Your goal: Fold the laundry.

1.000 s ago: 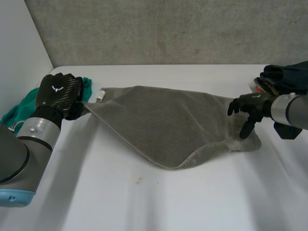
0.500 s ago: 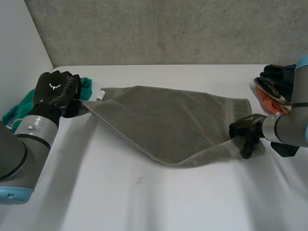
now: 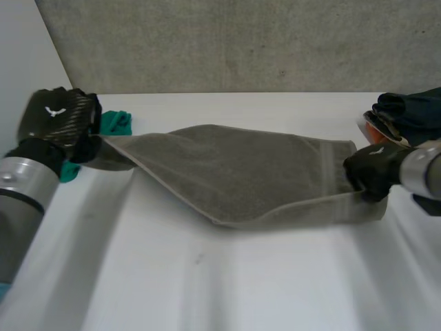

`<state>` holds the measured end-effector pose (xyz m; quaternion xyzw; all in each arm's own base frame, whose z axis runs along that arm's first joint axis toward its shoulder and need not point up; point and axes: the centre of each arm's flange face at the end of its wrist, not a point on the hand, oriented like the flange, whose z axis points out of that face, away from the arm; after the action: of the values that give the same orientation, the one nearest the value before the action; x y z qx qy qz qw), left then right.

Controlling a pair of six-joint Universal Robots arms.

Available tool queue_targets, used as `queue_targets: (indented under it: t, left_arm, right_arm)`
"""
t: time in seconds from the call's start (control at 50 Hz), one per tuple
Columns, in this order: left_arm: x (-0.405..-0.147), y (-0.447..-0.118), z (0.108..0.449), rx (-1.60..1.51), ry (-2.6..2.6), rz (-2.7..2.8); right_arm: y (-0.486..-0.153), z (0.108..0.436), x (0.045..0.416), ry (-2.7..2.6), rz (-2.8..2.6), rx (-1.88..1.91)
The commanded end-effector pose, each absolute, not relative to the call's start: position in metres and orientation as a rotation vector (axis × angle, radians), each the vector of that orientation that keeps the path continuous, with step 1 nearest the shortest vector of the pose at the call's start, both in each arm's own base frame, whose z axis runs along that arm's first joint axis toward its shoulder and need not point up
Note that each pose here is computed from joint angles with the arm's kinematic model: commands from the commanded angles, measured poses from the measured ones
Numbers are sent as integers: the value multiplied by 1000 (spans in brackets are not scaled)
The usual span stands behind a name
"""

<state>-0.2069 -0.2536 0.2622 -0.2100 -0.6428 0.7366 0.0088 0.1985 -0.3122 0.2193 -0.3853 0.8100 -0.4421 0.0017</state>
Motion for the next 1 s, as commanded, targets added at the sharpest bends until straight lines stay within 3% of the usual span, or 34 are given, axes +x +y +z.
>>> queue_targets:
  t: [0.02,0.18,0.28,0.36,0.48,0.58,0.72,0.8,1.0]
  left_arm:
    - [-188,-220,295,-686,-2074,2307]
    - [-176,-174,285,-989,-2233,2133]
    - [-174,-155,262,-1164,-2300,1975]
    - [-177,-158,248,-1210,-2291,1903]
    - [-185,-200,223,-1231,-2288,1853]
    - [-193,-258,209,-1223,-2249,1937]
    - [-206,-324,189,-1199,-2286,1976]
    - [-229,-350,180,-1216,-2256,2014]
    - [-249,-407,164,-1187,-2205,2139]
  right_arm:
    - [-273,270,162,2571,-1517,-1330]
    - [-218,283,141,2559,-1539,-1579]
    - [-211,281,141,2498,-1561,-1576]
    - [-221,281,142,2434,-1646,-1551]
    - [-280,254,138,2437,-1745,-1344]
    - [-314,236,147,2445,-1805,-1285]
    - [-354,209,186,2412,-1941,-1351]
    - [-378,196,199,2388,-2046,-1348]
    - [-435,169,214,2303,-2326,-1266]
